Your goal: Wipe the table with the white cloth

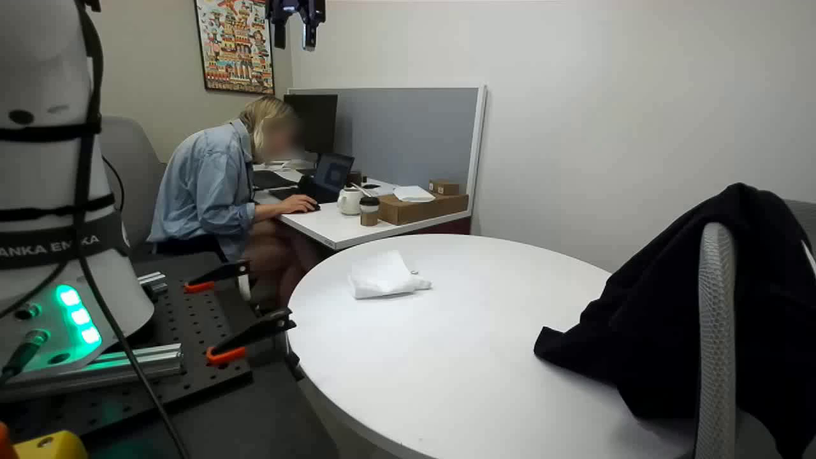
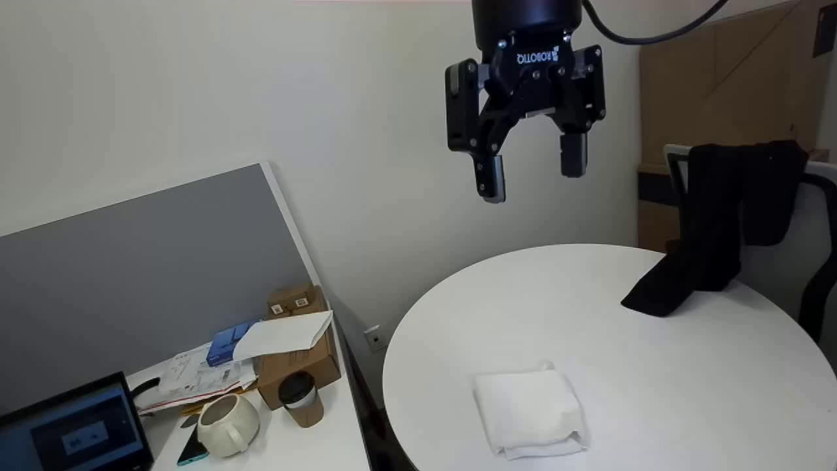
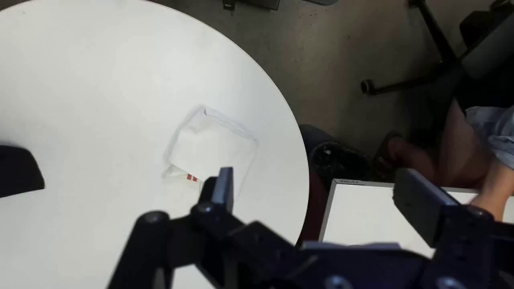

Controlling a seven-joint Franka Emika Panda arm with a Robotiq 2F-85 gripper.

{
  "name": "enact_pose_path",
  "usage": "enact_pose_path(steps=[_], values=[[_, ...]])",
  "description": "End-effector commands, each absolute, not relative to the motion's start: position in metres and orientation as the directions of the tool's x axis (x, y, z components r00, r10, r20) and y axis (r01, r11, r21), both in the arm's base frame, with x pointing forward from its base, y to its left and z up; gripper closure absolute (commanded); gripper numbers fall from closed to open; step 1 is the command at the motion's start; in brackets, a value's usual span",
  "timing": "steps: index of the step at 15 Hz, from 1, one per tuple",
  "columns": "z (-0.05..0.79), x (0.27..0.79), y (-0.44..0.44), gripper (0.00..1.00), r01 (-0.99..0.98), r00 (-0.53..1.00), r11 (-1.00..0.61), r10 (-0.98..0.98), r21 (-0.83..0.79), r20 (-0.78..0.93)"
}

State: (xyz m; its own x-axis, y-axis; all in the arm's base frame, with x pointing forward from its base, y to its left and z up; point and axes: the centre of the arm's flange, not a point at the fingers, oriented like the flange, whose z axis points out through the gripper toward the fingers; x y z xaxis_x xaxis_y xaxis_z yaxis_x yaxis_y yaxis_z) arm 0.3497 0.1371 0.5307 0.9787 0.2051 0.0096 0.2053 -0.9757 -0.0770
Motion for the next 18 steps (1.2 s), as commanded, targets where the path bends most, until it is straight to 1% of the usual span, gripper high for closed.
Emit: enact_pose_path(steps=[1,4,9,14,18], values=[[0.531,0.350,0.137,0.00,0.205,0.979,-0.976,0.205,-0.077,0.010],[0.518,0.360,0.137,0.00,0.178,0.984,-0.983,0.177,-0.053,0.022],[0.475,0.388,0.136,0.00,0.153,0.982,-0.987,0.148,-0.037,0.117],[0.407,0.416,0.133,0.00,0.160,0.976,-0.987,0.160,0.014,0.145],[0.350,0.438,0.115,0.00,0.143,0.980,-0.988,0.150,0.066,0.132]])
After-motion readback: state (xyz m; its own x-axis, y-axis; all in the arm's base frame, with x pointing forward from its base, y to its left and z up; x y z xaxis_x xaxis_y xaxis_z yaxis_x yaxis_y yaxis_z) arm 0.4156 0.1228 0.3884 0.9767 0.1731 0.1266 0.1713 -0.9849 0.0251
